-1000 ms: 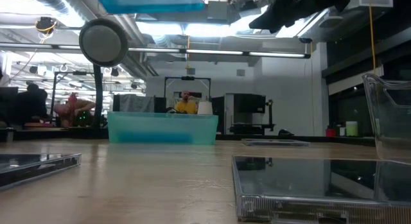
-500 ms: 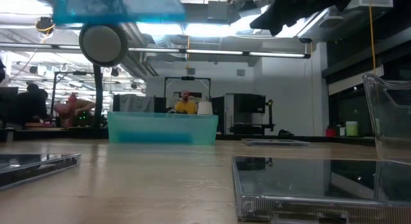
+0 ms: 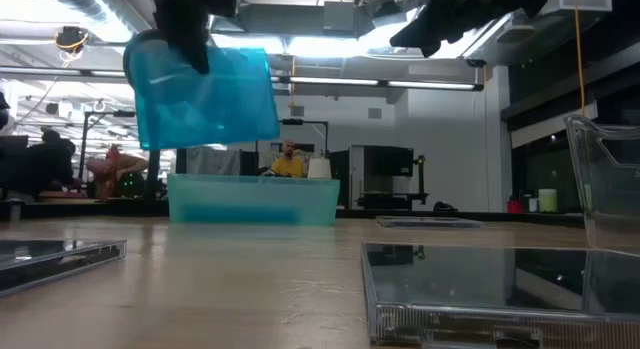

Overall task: Pick & place jewel cases by type
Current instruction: Put the blue CD case into the green bin

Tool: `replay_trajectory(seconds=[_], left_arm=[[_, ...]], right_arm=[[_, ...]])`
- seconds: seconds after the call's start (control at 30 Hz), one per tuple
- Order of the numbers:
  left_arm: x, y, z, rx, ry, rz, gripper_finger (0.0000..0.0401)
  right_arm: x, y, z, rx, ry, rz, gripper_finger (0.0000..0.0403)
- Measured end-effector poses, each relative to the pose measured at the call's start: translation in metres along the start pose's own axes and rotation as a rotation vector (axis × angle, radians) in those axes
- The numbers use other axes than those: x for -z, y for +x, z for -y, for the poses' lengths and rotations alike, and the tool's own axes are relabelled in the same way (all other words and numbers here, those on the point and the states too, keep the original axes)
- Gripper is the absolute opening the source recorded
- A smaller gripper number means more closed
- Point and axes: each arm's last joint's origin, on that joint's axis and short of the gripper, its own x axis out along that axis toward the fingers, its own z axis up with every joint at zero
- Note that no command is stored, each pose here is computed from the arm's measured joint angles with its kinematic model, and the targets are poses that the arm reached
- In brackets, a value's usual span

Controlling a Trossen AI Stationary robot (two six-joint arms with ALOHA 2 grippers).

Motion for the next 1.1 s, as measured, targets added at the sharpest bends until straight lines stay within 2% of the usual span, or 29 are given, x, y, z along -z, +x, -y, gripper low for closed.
replay_trajectory(seconds=[0.33, 0.53, 0.63, 0.9, 1.1], left_arm=[[-0.03, 0.018, -0.001, -0.319, 0.299, -0.056, 0.0024], [-0.045, 0.036, -0.003, -0.553, 0.469, -0.13, 0.0024], [-0.049, 0.043, -0.004, -0.613, 0.477, -0.137, 0.0024], [-0.063, 0.055, -0.005, -0.683, 0.366, -0.027, 0.0024], [-0.061, 0.071, -0.005, -0.706, 0.373, -0.082, 0.0024]], right_arm=[[0.0, 0.0, 0.0, 0.0, -0.003, 0.0, 0.001], [0.0, 0.0, 0.0, 0.0, -0.003, -0.002, 0.001], [0.0, 0.0, 0.0, 0.0, -0.004, -0.003, 0.001], [0.001, 0.0, 0.001, 0.006, -0.003, -0.005, 0.001], [0.002, -0.001, 0.004, 0.015, 0.003, -0.011, 0.001]])
